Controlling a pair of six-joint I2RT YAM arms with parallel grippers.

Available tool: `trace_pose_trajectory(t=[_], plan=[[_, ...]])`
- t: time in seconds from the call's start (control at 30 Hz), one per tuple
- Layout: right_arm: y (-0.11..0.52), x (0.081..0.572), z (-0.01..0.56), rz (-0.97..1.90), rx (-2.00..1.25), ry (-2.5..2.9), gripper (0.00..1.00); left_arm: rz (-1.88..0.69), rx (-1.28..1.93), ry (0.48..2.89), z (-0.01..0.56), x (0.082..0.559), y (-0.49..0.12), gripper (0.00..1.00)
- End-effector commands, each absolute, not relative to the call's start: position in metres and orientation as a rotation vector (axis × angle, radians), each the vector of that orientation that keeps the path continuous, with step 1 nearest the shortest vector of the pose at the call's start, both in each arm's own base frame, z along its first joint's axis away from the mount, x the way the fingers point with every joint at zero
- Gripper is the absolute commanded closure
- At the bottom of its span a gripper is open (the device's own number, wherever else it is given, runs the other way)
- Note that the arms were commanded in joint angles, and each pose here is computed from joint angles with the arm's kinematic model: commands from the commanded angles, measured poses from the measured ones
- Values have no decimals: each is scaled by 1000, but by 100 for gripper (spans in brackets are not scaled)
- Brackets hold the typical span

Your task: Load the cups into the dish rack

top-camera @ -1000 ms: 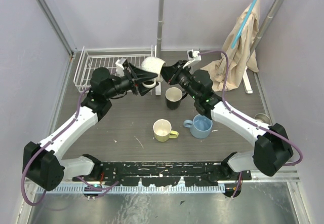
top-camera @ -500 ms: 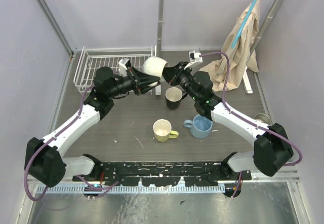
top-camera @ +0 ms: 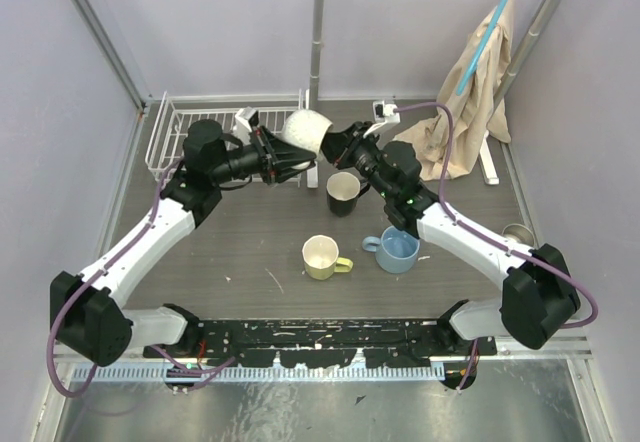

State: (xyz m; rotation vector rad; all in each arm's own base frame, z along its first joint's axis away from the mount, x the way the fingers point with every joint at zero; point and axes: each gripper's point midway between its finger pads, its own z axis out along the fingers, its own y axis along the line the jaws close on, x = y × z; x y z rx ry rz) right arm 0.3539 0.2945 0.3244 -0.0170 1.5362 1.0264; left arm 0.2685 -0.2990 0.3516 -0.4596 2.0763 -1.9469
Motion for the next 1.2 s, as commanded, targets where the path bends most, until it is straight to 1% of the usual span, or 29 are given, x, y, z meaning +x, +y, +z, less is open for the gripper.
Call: trace_pose_trajectory(t=[0.0,0.07,0.17,0.2,0.27,0.33,0.47,0.6,0.63,0.93,1.07,1.17], plan=[[300,334,360,1047,-140,1421,73,-1899,-394,1947,371,280,-284,100],[299,335,359,1041,-132,1428,59,-1893,-394,1931,372,281,-281,100],[296,337,357,1027,-116,1432,45,-1867,-380,1919,371,283,-277,100],[296,337,357,1022,-111,1433,42,-1856,-376,1915,371,284,-275,100],[294,338,357,1014,-103,1432,40,-1830,-378,1914,367,286,-271,100],[291,339,357,1000,-90,1433,37,-1786,-366,1914,363,288,-266,100],[279,342,352,949,-60,1447,35,-1606,-345,1987,347,298,-253,100],[260,342,342,884,-30,1473,34,-1351,-250,2061,338,315,-240,100],[255,340,342,870,-25,1471,34,-1284,-235,2092,329,324,-238,100],[221,332,326,752,-10,1514,33,-734,-125,2108,303,389,-192,100],[209,330,324,699,-8,1526,33,-547,-47,2128,291,420,-176,100],[203,330,325,667,-10,1536,33,-430,-46,2111,284,449,-159,100]])
